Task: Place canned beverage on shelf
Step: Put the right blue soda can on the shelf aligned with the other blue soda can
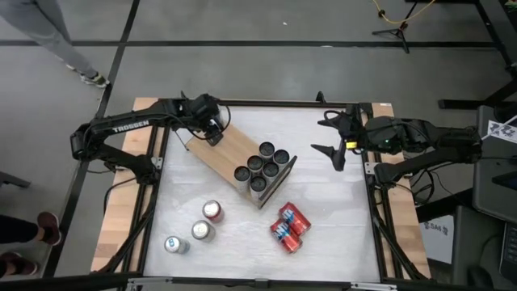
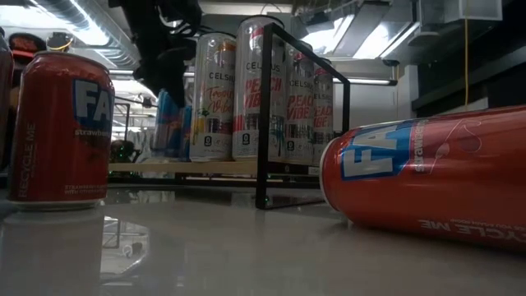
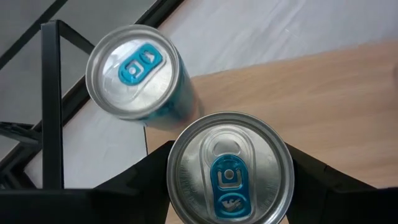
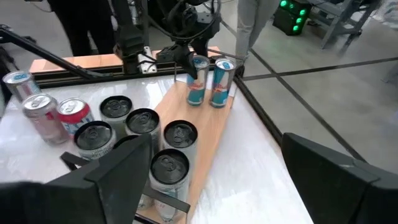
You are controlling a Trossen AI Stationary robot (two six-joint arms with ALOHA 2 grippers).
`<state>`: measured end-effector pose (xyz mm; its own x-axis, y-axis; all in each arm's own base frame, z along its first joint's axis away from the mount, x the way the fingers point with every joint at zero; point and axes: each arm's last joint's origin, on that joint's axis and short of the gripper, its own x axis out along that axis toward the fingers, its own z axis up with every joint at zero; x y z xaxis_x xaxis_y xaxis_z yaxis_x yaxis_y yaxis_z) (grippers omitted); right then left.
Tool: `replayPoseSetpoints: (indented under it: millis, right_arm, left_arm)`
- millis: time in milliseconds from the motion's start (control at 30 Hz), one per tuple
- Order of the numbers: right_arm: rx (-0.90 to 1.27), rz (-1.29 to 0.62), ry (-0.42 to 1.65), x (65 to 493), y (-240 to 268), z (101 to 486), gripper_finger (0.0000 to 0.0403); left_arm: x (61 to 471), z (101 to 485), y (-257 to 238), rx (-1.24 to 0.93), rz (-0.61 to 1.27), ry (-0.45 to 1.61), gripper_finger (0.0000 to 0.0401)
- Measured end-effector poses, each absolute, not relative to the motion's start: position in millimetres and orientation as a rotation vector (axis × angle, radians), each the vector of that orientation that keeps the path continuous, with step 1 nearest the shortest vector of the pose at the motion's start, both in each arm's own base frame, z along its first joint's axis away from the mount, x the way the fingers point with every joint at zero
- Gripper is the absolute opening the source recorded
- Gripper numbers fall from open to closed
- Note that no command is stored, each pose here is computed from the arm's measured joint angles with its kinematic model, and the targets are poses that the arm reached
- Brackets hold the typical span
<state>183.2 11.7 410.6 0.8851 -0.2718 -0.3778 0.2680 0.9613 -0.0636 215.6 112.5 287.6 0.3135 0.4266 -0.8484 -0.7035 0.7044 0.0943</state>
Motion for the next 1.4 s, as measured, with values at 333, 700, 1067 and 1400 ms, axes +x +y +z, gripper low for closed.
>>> replayPoseSetpoints:
  millis: [333, 700, 1067, 1400]
  right_arm:
    - [0.010, -0.187, 0.403, 184, 15, 410, 0.0353]
    - [0.010, -0.187, 0.402, 184, 15, 410, 0.0353]
    - [0.010, -0.188, 0.402, 184, 14, 410, 0.0353]
    - [0.010, -0.188, 0.402, 184, 14, 410, 0.0353]
  left_arm:
    - [217, 288, 113, -0.333, 0.771, 0.974, 0.0219]
    - [217, 288, 112, -0.355, 0.777, 0.967, 0.0219]
    - [212, 291, 113, -0.328, 0.783, 0.980, 0.0219]
    - [206, 292, 120, -0.307, 0.786, 0.995, 0.0219]
